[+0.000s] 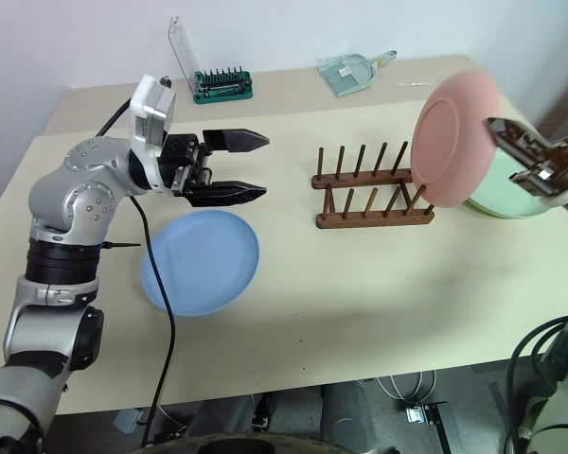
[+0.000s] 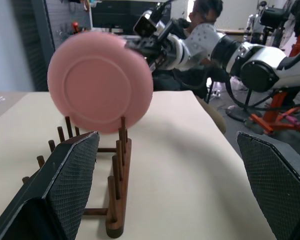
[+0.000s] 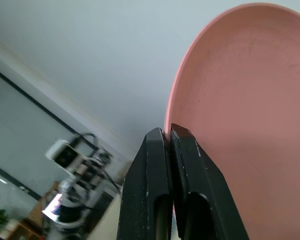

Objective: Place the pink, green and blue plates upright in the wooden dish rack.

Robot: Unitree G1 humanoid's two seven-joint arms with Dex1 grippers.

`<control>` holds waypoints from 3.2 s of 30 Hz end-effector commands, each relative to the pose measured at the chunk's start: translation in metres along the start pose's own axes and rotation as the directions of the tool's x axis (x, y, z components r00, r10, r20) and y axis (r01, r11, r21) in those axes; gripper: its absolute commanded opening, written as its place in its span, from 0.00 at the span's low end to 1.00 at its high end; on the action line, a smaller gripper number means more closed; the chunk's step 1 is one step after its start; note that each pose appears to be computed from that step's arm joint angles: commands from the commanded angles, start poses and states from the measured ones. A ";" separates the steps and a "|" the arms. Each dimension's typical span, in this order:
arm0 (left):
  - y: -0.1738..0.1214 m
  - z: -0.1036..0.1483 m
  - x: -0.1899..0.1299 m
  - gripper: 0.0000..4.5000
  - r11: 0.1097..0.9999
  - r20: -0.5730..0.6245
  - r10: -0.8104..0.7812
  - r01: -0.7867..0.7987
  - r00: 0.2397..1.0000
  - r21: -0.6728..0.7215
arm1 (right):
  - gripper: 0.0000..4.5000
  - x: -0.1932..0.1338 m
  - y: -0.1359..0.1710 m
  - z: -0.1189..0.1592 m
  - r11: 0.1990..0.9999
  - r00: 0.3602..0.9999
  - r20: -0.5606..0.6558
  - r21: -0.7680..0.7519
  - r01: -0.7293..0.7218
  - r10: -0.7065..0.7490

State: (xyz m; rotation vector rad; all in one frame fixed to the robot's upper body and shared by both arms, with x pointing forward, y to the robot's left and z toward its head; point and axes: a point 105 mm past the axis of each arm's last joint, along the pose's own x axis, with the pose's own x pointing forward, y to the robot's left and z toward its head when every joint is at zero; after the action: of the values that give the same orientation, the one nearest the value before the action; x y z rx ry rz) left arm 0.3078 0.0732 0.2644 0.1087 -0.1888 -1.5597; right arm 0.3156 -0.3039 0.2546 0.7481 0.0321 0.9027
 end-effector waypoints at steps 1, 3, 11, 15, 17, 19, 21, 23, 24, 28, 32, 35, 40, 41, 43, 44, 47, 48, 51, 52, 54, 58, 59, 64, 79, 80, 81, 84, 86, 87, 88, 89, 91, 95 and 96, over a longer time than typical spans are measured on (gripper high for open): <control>-0.004 0.010 -0.001 1.00 0.999 0.002 -0.010 0.010 1.000 0.048 | 0.06 0.005 0.015 0.004 0.997 0.997 -0.009 -0.016 -0.073 0.073; -0.004 0.010 -0.001 1.00 0.999 0.001 -0.010 0.010 1.000 0.048 | 0.20 0.005 0.015 0.003 0.997 0.997 -0.013 -0.010 -0.077 0.077; -0.004 0.009 -0.001 1.00 0.999 0.001 -0.004 0.004 1.000 0.047 | 0.99 0.007 0.006 0.029 0.974 0.994 0.103 -0.221 0.055 -0.032; -0.004 0.008 0.000 1.00 0.999 0.001 -0.003 0.003 1.000 0.044 | 0.99 -0.003 -0.004 0.065 0.912 0.934 0.336 -0.336 0.236 -0.118; -0.004 0.007 0.000 1.00 0.999 0.001 -0.001 0.001 1.000 0.043 | 0.99 -0.012 0.000 0.082 0.883 0.885 0.453 -0.368 0.292 -0.104; -0.004 0.007 0.000 1.00 0.999 0.000 0.000 0.000 1.000 0.042 | 0.99 -0.028 -0.005 0.099 0.785 0.807 0.564 -0.415 0.460 -0.175; -0.003 0.007 0.001 1.00 0.999 -0.002 0.001 -0.001 1.000 0.042 | 0.99 -0.037 -0.014 0.106 0.615 0.746 0.609 -0.486 0.620 -0.271; -0.002 0.007 0.001 1.00 0.999 -0.003 0.002 -0.002 1.000 0.043 | 0.99 -0.051 -0.031 0.112 0.383 0.637 0.639 -0.510 0.770 -0.431; -0.001 0.007 0.001 1.00 0.999 -0.004 0.002 -0.002 1.000 0.044 | 0.99 -0.059 -0.042 0.111 0.144 0.568 0.621 -0.597 0.789 -0.540; 0.000 0.006 0.002 1.00 0.999 -0.007 0.001 -0.001 1.000 0.044 | 0.99 -0.067 -0.069 0.084 -0.015 0.537 0.416 -0.800 0.600 -0.734; 0.000 0.004 0.003 1.00 0.999 -0.013 0.004 -0.003 1.000 0.050 | 0.99 -0.084 -0.094 0.031 0.118 0.492 0.092 -0.918 0.379 -0.866; 0.001 0.005 0.003 1.00 0.999 -0.001 0.013 -0.012 1.000 0.047 | 0.99 -0.086 -0.093 0.026 0.169 0.507 0.045 -0.914 0.368 -0.861; -0.001 0.005 0.004 1.00 0.999 0.010 0.012 -0.012 1.000 0.047 | 0.99 -0.080 -0.089 0.000 0.398 0.542 -0.189 -0.867 0.301 -0.819; -0.001 0.005 0.003 1.00 0.999 0.008 0.012 -0.012 1.000 0.049 | 0.99 -0.075 -0.088 -0.001 0.424 0.559 -0.207 -0.857 0.291 -0.803; 0.000 0.006 0.002 1.00 0.999 0.006 0.010 -0.011 1.000 0.048 | 0.99 -0.069 -0.090 -0.001 0.457 0.583 -0.206 -0.829 0.323 -0.786; -0.001 0.006 0.002 1.00 0.999 0.007 0.008 -0.008 1.000 0.048 | 0.99 -0.067 -0.093 -0.003 0.459 0.580 -0.218 -0.834 0.307 -0.785; -0.003 0.007 0.003 1.00 0.999 0.008 0.004 -0.004 1.000 0.049 | 0.99 -0.057 -0.103 -0.007 0.457 0.588 -0.204 -0.829 0.321 -0.783; -0.003 0.007 0.003 1.00 0.999 0.008 0.004 -0.004 1.000 0.050 | 0.99 -0.054 -0.106 -0.006 0.450 0.589 -0.188 -0.827 0.337 -0.786; -0.004 0.006 0.002 1.00 0.999 0.003 0.007 -0.007 1.000 0.050 | 0.99 -0.051 -0.112 -0.011 0.464 0.586 -0.201 -0.818 0.341 -0.785; -0.004 0.007 0.001 1.00 0.999 0.001 0.009 -0.009 1.000 0.050 | 0.99 -0.050 -0.115 -0.013 0.464 0.581 -0.203 -0.817 0.342 -0.788; -0.004 0.007 0.000 1.00 0.999 -0.001 0.013 -0.013 1.000 0.051 | 0.99 -0.052 -0.120 -0.017 0.450 0.558 -0.208 -0.825 0.342 -0.804; -0.005 0.008 -0.001 1.00 0.998 -0.005 0.021 -0.021 1.000 0.055 | 0.83 -0.057 -0.129 -0.018 0.427 0.524 -0.174 -0.804 0.414 -0.834; -0.005 0.008 -0.001 1.00 0.998 -0.006 0.023 -0.022 1.000 0.056 | 0.73 -0.059 -0.131 -0.019 0.419 0.513 -0.169 -0.803 0.424 -0.842; -0.005 0.009 -0.002 1.00 0.998 -0.005 0.028 -0.028 1.000 0.058 | 0.17 -0.062 -0.133 -0.014 0.367 0.492 -0.125 -0.822 0.435 -0.862; -0.002 0.008 0.001 1.00 0.998 -0.005 0.027 -0.027 1.000 0.062 | 0.03 -0.050 -0.108 0.052 0.179 0.542 0.220 -0.789 0.588 -0.811; -0.002 0.008 0.001 1.00 0.998 -0.004 0.028 -0.028 1.000 0.062 | 0.03 -0.046 -0.099 0.069 0.144 0.549 0.311 -0.760 0.634 -0.776; -0.002 0.008 0.001 1.00 0.998 -0.004 0.029 -0.028 1.000 0.062 | 0.03 -0.043 -0.089 0.084 0.148 0.558 0.382 -0.714 0.684 -0.737; -0.001 0.008 0.001 1.00 0.998 0.000 0.032 -0.032 1.000 0.062 | 0.03 -0.030 -0.052 0.124 0.200 0.602 0.562 -0.615 0.762 -0.568; -0.001 0.009 0.001 1.00 0.997 0.002 0.033 -0.033 0.999 0.064 | 0.03 -0.012 -0.018 0.145 0.361 0.675 0.636 -0.570 0.738 -0.374; -0.001 0.009 0.001 1.00 0.997 0.003 0.034 -0.034 0.999 0.062 | 0.03 -0.005 -0.004 0.153 0.454 0.688 0.664 -0.538 0.711 -0.291; 0.000 0.008 0.001 1.00 0.997 0.002 0.034 -0.034 0.999 0.063 | 0.03 -0.001 0.011 0.162 0.533 0.690 0.692 -0.510 0.675 -0.212; 0.000 0.008 0.001 1.00 0.997 0.001 0.036 -0.036 0.999 0.065 | 0.03 0.007 0.023 0.165 0.594 0.713 0.684 -0.513 0.620 -0.154; 0.000 0.008 0.002 1.00 0.997 0.005 0.036 -0.037 0.999 0.063 | 0.03 0.017 0.048 0.174 0.679 0.730 0.683 -0.519 0.520 -0.037; 0.001 0.008 0.002 1.00 0.997 0.011 0.038 -0.038 0.999 0.063 | 0.03 0.044 0.102 0.169 0.914 0.760 0.609 -0.403 0.050 0.227; 0.001 0.009 0.002 1.00 0.997 0.013 0.040 -0.041 0.999 0.063 | 0.03 0.050 0.110 0.158 0.923 0.788 0.553 -0.382 -0.049 0.270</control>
State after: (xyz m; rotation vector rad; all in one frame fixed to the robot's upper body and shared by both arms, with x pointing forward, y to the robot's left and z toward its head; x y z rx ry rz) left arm 0.3085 0.0701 0.2619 0.1220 -0.1932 -1.5224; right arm 0.3474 -0.3336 0.4313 0.6269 -0.7200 0.5775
